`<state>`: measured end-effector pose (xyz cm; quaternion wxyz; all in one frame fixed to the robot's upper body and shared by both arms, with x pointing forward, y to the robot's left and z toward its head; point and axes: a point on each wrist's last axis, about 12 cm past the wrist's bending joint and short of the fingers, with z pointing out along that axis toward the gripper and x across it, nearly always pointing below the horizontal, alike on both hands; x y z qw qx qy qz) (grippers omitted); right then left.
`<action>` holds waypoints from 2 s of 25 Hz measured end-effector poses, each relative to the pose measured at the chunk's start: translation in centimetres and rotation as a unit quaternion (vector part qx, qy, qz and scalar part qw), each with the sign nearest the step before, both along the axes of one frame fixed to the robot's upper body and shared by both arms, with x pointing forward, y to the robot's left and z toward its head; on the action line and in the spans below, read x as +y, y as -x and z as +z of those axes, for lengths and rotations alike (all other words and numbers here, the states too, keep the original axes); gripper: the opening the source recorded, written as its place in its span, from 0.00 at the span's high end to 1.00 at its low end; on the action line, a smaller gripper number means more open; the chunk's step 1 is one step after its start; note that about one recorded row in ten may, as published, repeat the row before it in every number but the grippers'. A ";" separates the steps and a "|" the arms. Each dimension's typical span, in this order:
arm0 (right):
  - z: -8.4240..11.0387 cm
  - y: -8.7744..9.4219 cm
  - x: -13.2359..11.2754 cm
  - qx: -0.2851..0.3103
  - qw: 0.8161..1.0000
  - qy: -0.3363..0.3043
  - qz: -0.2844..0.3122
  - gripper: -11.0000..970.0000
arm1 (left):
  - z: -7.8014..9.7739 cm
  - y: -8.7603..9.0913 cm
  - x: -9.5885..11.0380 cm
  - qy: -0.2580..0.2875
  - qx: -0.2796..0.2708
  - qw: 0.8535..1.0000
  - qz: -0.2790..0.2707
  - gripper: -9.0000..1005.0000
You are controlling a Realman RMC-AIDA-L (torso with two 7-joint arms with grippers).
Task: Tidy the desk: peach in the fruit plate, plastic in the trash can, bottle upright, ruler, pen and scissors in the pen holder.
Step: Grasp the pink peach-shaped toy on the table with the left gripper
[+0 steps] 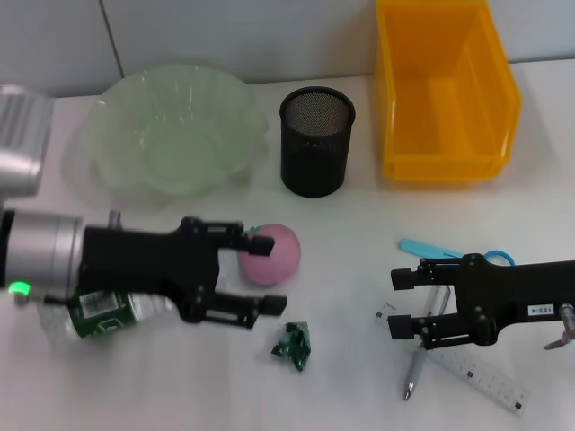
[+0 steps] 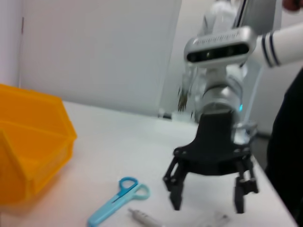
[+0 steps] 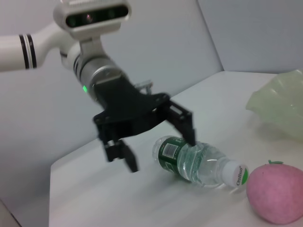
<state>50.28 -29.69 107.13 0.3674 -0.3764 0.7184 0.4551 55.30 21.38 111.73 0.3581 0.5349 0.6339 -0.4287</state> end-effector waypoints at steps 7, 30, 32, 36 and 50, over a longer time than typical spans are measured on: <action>-0.1 0.2 -0.3 0.004 1.000 0.001 -0.003 0.19 | 4.0 -2.9 -3.1 -0.112 -0.063 0.991 -0.020 0.25; 0.3 -0.2 -0.5 0.002 1.000 0.005 -0.006 0.19 | 5.1 -5.7 -10.9 -0.347 -0.115 0.931 -0.011 0.26; 0.3 -0.3 -0.5 0.002 1.000 0.006 -0.007 0.19 | 5.1 -5.7 -10.9 -0.347 -0.115 0.931 -0.011 0.26; 0.3 -0.3 -0.6 0.002 1.000 0.006 -0.008 0.19 | 4.4 -6.1 -11.1 -0.354 -0.110 0.929 -0.005 0.27; 0.2 -0.2 -0.6 0.004 1.000 0.007 -0.012 0.19 | 1.6 -6.2 -11.1 -0.383 -0.107 0.917 -0.008 0.28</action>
